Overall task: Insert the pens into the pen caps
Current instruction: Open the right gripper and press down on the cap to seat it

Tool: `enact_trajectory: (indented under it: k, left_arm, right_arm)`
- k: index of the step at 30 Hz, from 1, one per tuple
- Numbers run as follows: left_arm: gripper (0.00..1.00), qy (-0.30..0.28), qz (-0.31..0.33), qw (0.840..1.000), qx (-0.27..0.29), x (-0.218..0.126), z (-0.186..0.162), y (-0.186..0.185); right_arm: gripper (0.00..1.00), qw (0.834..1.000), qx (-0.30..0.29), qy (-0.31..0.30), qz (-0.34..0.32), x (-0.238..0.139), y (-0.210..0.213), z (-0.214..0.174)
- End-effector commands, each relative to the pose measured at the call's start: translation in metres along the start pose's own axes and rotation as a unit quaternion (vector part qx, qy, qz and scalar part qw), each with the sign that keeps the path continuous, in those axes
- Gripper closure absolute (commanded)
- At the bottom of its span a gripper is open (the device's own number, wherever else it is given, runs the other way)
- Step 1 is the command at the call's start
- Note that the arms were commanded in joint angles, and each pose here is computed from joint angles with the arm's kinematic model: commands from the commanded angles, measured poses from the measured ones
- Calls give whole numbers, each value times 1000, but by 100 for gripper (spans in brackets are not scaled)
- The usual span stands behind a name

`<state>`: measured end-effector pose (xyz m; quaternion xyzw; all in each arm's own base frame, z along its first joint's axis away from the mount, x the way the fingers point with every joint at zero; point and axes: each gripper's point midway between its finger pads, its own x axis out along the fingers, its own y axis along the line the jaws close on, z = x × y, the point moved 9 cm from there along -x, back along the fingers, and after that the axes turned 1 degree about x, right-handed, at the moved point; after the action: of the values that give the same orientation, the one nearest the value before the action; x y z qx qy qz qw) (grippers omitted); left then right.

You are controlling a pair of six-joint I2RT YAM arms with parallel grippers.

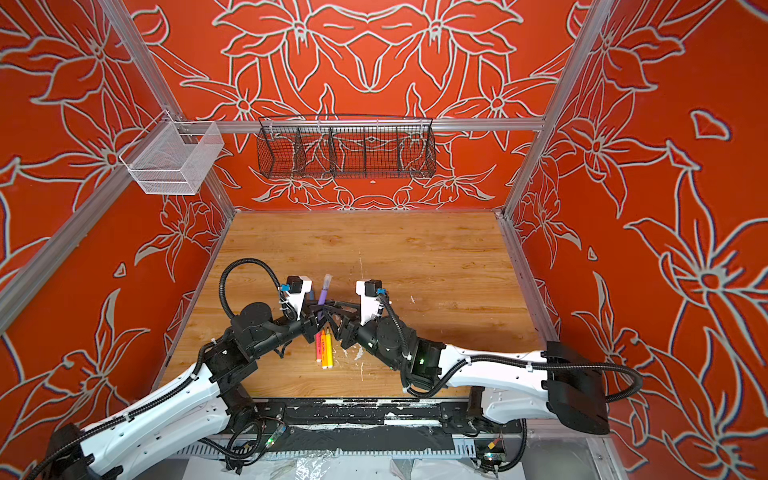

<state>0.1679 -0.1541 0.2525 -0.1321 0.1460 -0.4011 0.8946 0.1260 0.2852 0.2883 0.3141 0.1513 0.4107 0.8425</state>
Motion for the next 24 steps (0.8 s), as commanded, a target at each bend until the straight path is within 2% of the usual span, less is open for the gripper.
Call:
enact_trajectory:
  k: [1, 5, 12, 20, 24]
  left_arm:
    - [100, -38, -11, 999, 11, -4, 15, -5]
    - [100, -45, -20, 999, 21, -6, 13, -6]
    - [100, -46, -26, 998, 28, -7, 13, -7]
    - [100, -47, -28, 998, 30, -7, 14, -8]
    - [100, -49, -29, 998, 30, -8, 14, -9]
  right_arm:
    - [50, 1000, -18, -14, -10, -12, 2, 13]
    - [48, 999, -9, -19, -25, -14, 8, 40]
    - [47, 1000, -1, 10, -24, 9, 19, 67]
    - [47, 999, 14, 42, -22, 44, 21, 72]
    - [51, 998, 15, 58, -18, 57, 23, 71]
